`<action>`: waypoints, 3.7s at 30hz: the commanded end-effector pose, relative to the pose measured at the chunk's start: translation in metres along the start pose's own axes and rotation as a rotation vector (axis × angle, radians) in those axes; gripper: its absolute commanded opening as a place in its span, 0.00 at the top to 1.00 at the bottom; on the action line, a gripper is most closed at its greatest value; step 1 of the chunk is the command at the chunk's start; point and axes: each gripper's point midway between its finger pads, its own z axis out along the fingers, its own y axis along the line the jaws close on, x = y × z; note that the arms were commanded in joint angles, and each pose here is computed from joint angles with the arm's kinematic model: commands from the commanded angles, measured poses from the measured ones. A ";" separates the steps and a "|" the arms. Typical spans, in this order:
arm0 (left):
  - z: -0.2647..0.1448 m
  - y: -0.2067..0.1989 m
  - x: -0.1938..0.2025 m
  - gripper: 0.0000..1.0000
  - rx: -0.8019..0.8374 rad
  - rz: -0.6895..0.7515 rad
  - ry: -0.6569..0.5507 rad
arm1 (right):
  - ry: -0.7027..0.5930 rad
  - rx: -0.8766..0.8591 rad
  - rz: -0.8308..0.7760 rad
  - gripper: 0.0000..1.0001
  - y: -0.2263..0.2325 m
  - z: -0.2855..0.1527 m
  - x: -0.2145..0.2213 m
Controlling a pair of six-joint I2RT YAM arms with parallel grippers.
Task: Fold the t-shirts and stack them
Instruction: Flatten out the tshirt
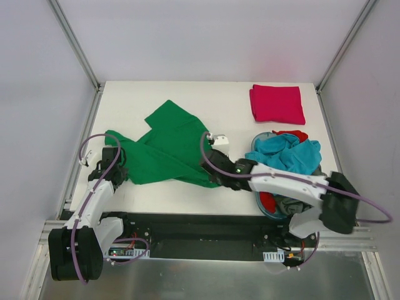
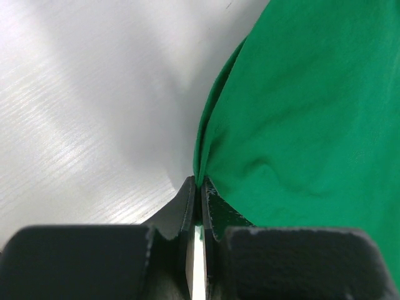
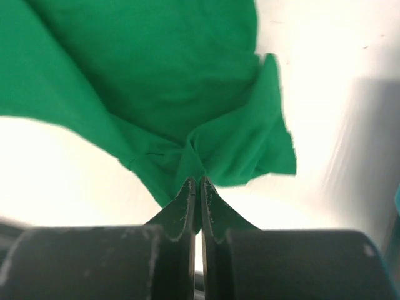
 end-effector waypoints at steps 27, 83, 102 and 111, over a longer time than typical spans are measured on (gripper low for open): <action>-0.004 0.002 -0.005 1.00 0.012 0.010 -0.026 | -0.044 -0.201 -0.183 0.04 0.008 -0.049 -0.011; -0.007 0.003 -0.005 1.00 0.024 -0.002 -0.036 | 0.185 0.114 0.080 0.60 -0.049 0.017 0.052; -0.112 -0.038 -0.084 1.00 0.300 -0.142 -0.249 | -0.196 -0.078 0.134 0.99 -0.066 -0.089 -0.063; -0.307 -0.063 -0.189 1.00 0.716 -0.315 -0.562 | -0.584 -0.312 0.158 0.99 -0.095 -0.257 -0.169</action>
